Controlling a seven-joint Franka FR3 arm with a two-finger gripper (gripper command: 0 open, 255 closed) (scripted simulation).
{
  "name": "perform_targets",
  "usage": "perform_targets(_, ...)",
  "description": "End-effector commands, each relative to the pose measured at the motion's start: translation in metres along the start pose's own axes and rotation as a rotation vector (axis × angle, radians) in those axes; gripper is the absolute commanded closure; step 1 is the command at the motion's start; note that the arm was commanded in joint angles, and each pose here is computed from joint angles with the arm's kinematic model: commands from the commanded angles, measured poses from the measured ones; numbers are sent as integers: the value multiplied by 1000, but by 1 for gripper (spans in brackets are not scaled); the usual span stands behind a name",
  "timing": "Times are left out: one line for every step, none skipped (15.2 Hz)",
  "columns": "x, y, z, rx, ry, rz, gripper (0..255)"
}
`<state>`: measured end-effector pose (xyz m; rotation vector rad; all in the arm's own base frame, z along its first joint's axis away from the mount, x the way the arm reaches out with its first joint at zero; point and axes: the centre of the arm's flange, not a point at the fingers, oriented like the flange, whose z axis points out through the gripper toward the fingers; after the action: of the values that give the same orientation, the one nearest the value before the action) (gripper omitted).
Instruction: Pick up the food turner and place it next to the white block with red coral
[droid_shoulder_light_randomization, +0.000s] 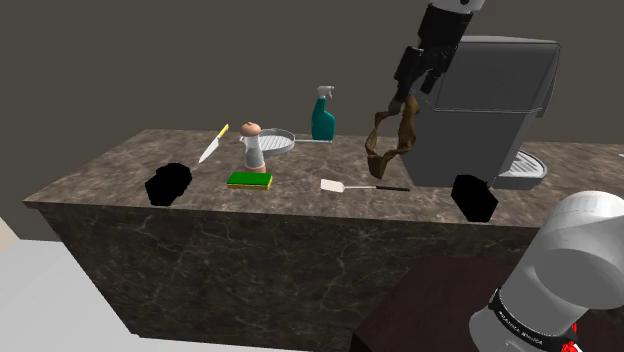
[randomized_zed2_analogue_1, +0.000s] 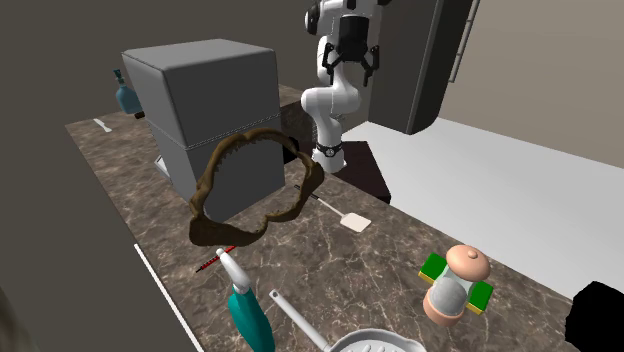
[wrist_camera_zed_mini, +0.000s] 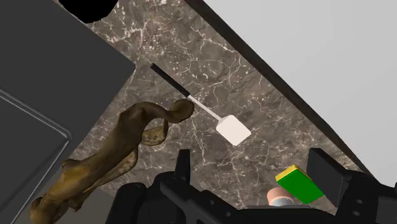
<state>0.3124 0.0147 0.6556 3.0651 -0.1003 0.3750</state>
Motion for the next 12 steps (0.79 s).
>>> perform_targets(0,0,0,0,0,0,0)
perform_targets(5,4,12,5,-11,-34,0)
perform_targets(10,8,25,10,-23,-69,0)
perform_targets(15,12,37,14,-34,-103,0)
perform_targets(20,15,50,19,-46,-138,0)
perform_targets(25,18,62,24,-57,-172,0)
perform_targets(30,21,75,29,-69,-206,0)
perform_targets(35,24,88,34,-80,-241,0)
perform_targets(40,26,101,38,-92,-275,0)
perform_targets(45,29,114,43,-103,-310,0)
perform_targets(49,31,127,48,-115,-344,0)
perform_targets(54,32,140,53,-126,-378,0)
